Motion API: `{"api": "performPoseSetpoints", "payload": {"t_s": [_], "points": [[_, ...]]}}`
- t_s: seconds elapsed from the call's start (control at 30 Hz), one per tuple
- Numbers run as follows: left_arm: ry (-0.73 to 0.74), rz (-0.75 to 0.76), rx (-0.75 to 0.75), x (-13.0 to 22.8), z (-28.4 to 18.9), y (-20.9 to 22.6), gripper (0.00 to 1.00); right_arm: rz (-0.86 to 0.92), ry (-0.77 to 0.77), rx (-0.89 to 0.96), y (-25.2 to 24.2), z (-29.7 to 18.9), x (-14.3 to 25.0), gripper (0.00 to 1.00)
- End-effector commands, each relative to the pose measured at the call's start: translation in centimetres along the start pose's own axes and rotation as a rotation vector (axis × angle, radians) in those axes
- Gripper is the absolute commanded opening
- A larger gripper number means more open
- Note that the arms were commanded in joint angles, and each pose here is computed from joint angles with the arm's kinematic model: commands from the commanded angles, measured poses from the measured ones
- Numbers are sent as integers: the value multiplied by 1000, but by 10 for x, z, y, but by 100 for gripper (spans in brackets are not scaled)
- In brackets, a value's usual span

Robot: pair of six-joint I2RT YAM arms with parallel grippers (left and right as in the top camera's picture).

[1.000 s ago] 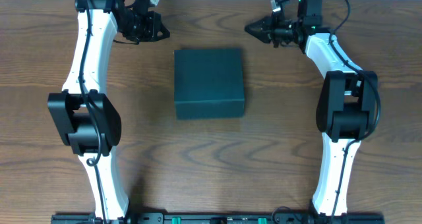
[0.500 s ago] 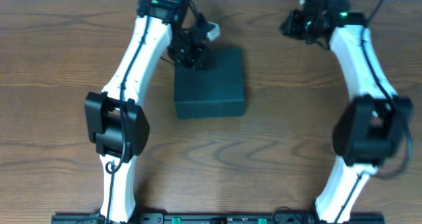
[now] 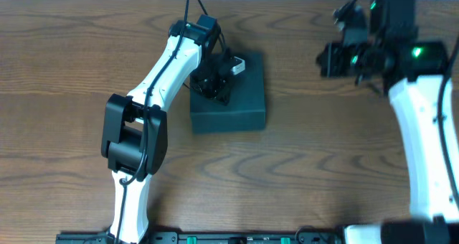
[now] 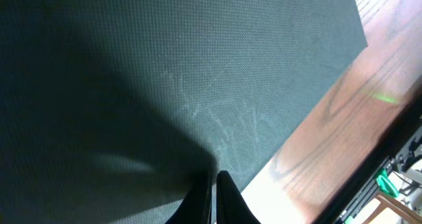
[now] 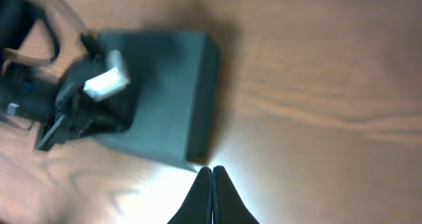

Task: Pack container

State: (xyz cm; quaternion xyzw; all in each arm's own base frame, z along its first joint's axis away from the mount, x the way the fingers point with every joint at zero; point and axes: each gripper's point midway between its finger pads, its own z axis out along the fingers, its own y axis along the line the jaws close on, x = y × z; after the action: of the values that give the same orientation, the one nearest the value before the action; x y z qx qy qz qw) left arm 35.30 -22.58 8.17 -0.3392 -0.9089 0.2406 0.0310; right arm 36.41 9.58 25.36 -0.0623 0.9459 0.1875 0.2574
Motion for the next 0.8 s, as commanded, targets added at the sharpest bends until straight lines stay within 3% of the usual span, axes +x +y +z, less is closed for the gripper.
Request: {"api": "performPoseSetpoints", "payload": {"t_s": [0.0,0.27,0.5,0.77], "points": [[24,17,-15,8,10,-1,6,-43,50,-33,20,15,49,2],[34,13,-11,11,15,-1,6,47,109,-128,40,114,159,2],[35,-2,-11,11,15,-1,6,96,-121,-66,36,154,159,2],[37,-4,-11,12,15,-1,6,130,-162,-94,36,204,152,2]]}}
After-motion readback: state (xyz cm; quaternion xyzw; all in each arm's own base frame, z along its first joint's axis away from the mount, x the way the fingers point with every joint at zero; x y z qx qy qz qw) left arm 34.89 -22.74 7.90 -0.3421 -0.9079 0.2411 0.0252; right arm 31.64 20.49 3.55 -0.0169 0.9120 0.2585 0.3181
